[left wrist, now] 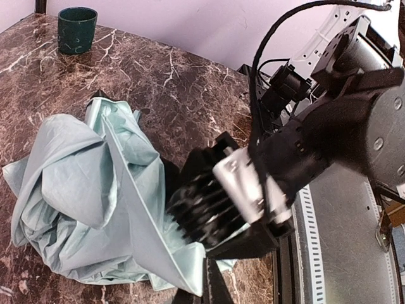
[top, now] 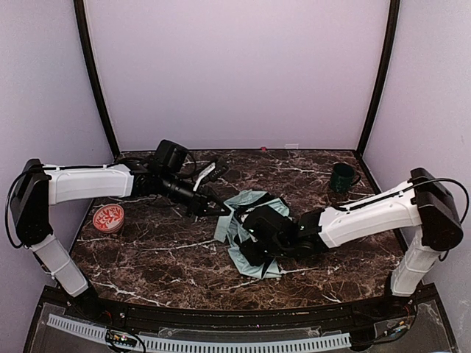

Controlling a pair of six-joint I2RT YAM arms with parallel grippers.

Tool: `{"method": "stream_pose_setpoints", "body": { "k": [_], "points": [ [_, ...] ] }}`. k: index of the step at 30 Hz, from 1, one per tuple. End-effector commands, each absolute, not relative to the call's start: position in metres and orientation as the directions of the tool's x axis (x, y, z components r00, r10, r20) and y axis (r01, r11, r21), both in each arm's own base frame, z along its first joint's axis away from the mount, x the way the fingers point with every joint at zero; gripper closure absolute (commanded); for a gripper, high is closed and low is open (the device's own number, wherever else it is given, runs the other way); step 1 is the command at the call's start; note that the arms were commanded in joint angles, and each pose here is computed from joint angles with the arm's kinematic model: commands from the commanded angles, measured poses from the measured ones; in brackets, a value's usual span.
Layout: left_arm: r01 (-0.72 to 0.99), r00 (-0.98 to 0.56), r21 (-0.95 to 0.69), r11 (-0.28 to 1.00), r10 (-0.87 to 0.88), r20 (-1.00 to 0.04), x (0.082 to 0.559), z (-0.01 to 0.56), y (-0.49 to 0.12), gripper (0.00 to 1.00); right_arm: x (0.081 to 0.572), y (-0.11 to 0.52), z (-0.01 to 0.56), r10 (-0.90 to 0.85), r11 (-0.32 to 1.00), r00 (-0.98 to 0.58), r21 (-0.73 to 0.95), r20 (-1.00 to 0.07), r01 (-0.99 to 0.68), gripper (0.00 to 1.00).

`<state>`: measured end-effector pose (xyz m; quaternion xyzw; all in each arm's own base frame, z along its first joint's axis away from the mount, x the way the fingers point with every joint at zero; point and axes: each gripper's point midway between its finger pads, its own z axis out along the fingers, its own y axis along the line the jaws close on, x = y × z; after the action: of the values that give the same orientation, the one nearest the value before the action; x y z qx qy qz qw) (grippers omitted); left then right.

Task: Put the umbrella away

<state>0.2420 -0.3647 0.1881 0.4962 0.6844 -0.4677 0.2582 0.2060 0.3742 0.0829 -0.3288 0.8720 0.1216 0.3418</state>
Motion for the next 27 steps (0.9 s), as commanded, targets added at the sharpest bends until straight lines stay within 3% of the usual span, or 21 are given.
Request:
{"method": "stream_pose_setpoints", "body": {
  "k": [1, 2, 4, 8, 10, 13, 16, 21, 27],
  "points": [
    [0.936, -0.336, -0.348, 0.05, 0.419, -0.844, 0.24, 0.21, -0.363, 1.0, 0.23, 0.359, 0.073, -0.504, 0.8, -0.581, -0.092, -0.639, -0.593, 0.83],
    [0.937, -0.335, -0.347, 0.05, 0.42, -0.843, 0.24, 0.21, -0.363, 1.0, 0.229, 0.362, 0.079, -0.49, 0.796, -0.58, -0.062, -0.651, -0.603, 0.98],
    [0.939, -0.328, -0.339, 0.053, 0.426, -0.843, 0.24, 0.21, -0.362, 1.0, 0.216, 0.381, 0.1, -0.479, 0.722, -0.541, 0.04, -0.691, -0.691, 1.0],
    [0.942, -0.32, -0.33, 0.056, 0.439, -0.84, 0.241, 0.207, -0.361, 1.0, 0.138, 0.433, 0.167, -0.449, 0.309, -0.405, 0.287, -0.796, -0.907, 1.0],
    [0.942, -0.318, -0.333, 0.047, 0.446, -0.837, 0.24, 0.206, -0.362, 1.0, 0.125, 0.436, 0.184, -0.431, 0.251, -0.419, 0.339, -0.799, -0.907, 1.0],
    [0.942, -0.318, -0.331, 0.053, 0.453, -0.833, 0.242, 0.204, -0.362, 1.0, 0.142, 0.421, 0.193, -0.387, 0.322, -0.439, 0.327, -0.811, -0.888, 1.0],
    [0.942, -0.318, -0.331, 0.052, 0.45, -0.835, 0.242, 0.206, -0.362, 1.0, 0.188, 0.392, 0.19, -0.303, 0.46, -0.514, 0.349, -0.803, -0.817, 1.0],
    [0.944, -0.316, -0.325, 0.059, 0.448, -0.836, 0.244, 0.207, -0.363, 1.0, 0.272, 0.324, 0.142, -0.179, 0.718, -0.655, 0.358, -0.734, -0.597, 1.0],
    [0.94, -0.325, -0.334, 0.064, 0.459, -0.827, 0.245, 0.201, -0.363, 1.0, 0.286, 0.297, 0.065, -0.152, 0.818, -0.776, 0.363, -0.612, -0.446, 1.0]
  ]
}}
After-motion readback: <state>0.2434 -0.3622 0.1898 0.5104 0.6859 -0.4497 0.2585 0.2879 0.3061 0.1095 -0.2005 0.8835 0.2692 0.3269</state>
